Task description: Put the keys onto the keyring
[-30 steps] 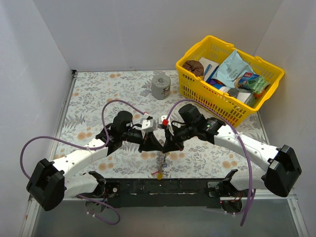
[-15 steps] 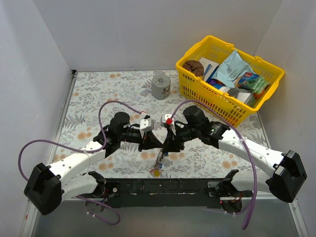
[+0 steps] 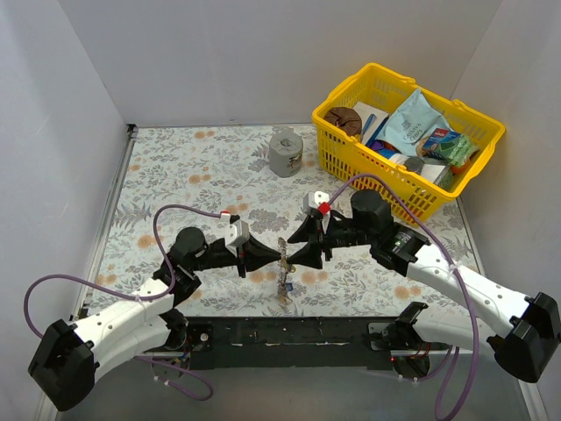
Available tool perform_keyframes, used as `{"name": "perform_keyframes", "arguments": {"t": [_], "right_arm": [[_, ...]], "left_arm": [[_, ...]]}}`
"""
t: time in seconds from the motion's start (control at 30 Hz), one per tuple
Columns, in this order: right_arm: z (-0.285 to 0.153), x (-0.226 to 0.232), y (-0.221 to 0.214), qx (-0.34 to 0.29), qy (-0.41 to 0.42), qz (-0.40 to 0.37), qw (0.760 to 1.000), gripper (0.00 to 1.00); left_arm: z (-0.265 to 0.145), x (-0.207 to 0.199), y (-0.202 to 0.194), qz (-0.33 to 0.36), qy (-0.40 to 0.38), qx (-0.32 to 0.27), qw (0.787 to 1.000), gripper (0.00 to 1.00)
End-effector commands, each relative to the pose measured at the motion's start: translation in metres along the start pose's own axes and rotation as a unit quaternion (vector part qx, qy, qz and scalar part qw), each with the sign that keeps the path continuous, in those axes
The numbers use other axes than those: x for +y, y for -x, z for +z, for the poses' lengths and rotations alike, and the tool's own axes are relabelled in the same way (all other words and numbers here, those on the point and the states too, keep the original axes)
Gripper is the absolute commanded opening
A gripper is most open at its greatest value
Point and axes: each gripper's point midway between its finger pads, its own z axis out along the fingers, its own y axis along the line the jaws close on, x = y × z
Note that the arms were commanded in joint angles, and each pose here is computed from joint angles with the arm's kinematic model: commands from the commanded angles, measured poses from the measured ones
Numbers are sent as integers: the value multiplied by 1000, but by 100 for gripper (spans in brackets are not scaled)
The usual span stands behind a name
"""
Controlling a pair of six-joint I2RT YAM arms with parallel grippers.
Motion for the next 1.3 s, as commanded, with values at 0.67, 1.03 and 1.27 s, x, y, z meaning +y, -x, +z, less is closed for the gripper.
{"name": "perform_keyframes", "arguments": {"t": [0.67,1.03,1.27], "right_arm": [[-4,10,19,-38,54,6,998,30],[-1,8,8,-22,61,18,998,2],[1,7,0,-8,66,28,997,1]], "left_arm": [[-8,-16,74,86,-7,-136,987,0],[-8,-16,79,90,-8,-140,986,0],[-8,-17,84,97,-10,-144,985,0]]}}
